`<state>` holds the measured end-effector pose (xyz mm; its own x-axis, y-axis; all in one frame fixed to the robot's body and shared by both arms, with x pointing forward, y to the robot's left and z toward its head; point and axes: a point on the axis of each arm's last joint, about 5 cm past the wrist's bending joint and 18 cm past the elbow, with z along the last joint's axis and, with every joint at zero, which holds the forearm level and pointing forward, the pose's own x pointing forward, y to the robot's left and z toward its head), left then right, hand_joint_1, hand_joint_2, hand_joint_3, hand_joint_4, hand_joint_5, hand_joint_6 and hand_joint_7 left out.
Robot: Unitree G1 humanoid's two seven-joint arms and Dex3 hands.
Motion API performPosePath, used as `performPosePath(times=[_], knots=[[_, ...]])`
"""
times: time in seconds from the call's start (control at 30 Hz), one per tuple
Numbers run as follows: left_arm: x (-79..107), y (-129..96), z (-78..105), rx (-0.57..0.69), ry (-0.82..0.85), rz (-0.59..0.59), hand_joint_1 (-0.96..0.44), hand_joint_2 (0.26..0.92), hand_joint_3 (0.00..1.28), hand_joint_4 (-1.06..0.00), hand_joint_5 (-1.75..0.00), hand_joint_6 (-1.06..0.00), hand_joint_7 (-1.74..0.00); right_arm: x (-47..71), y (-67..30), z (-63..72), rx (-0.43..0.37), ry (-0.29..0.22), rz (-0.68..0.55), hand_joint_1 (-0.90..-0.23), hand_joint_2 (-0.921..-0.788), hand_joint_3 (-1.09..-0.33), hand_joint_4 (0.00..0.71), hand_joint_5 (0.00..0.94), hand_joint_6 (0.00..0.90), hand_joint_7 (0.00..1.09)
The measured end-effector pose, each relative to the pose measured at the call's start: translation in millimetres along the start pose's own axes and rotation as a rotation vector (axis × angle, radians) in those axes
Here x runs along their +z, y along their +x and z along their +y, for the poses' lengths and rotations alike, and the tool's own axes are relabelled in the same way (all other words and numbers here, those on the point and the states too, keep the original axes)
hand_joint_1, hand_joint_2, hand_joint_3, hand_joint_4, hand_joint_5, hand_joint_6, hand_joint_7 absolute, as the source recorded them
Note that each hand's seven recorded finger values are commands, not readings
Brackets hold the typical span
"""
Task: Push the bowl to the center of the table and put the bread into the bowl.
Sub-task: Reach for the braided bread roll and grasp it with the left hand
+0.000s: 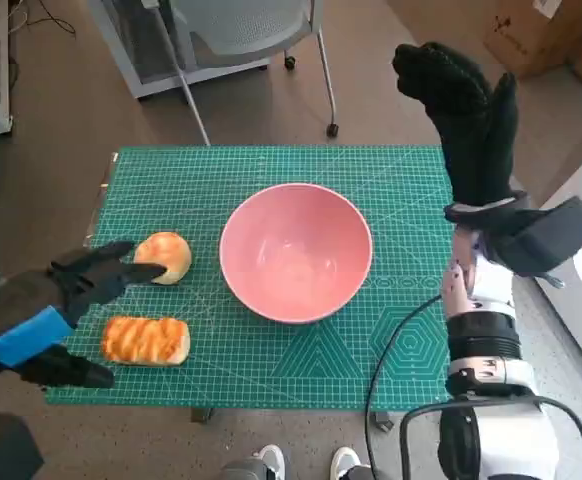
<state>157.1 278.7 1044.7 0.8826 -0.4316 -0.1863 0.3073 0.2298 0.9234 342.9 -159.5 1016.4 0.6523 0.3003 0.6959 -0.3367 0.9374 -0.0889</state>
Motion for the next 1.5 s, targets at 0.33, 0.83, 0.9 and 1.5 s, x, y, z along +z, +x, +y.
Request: performPosePath(times=[0.33, 0.83, 0.9, 1.5], knots=[[-12.1, 12.7, -25.7, -0.083, 0.002, 0.064, -0.28, 0.633, 0.00, -0.31, 0.00, -0.45, -0.04, -0.6, 1.6, 1.8, -0.003, 0.023, 0.002, -0.627, -0.921, -0.560, 0.253, 0.004, 0.433, 0.03], [-35.4, 32.1, -53.5, -0.153, -0.005, 0.170, -0.26, 0.662, 0.01, -0.32, -0.01, -0.45, -0.01, -1.0, 1.1, 0.5, 0.008, 0.044, 0.005, -0.630, -0.921, -0.540, 0.256, 0.003, 0.437, 0.02], [-37.5, 35.0, -57.4, -0.143, -0.006, 0.179, -0.24, 0.677, 0.01, -0.33, -0.01, -0.46, -0.01, -0.9, 1.0, 0.2, 0.008, 0.044, 0.005, -0.629, -0.921, -0.538, 0.256, 0.003, 0.437, 0.02], [-50.0, 55.3, -94.8, -0.004, 0.051, 0.253, -0.03, 0.812, 0.02, -0.58, -0.03, -0.66, -0.04, 1.4, 2.0, -1.0, 0.022, 0.041, -0.019, -0.609, -0.921, -0.536, 0.259, 0.002, 0.439, 0.02]])
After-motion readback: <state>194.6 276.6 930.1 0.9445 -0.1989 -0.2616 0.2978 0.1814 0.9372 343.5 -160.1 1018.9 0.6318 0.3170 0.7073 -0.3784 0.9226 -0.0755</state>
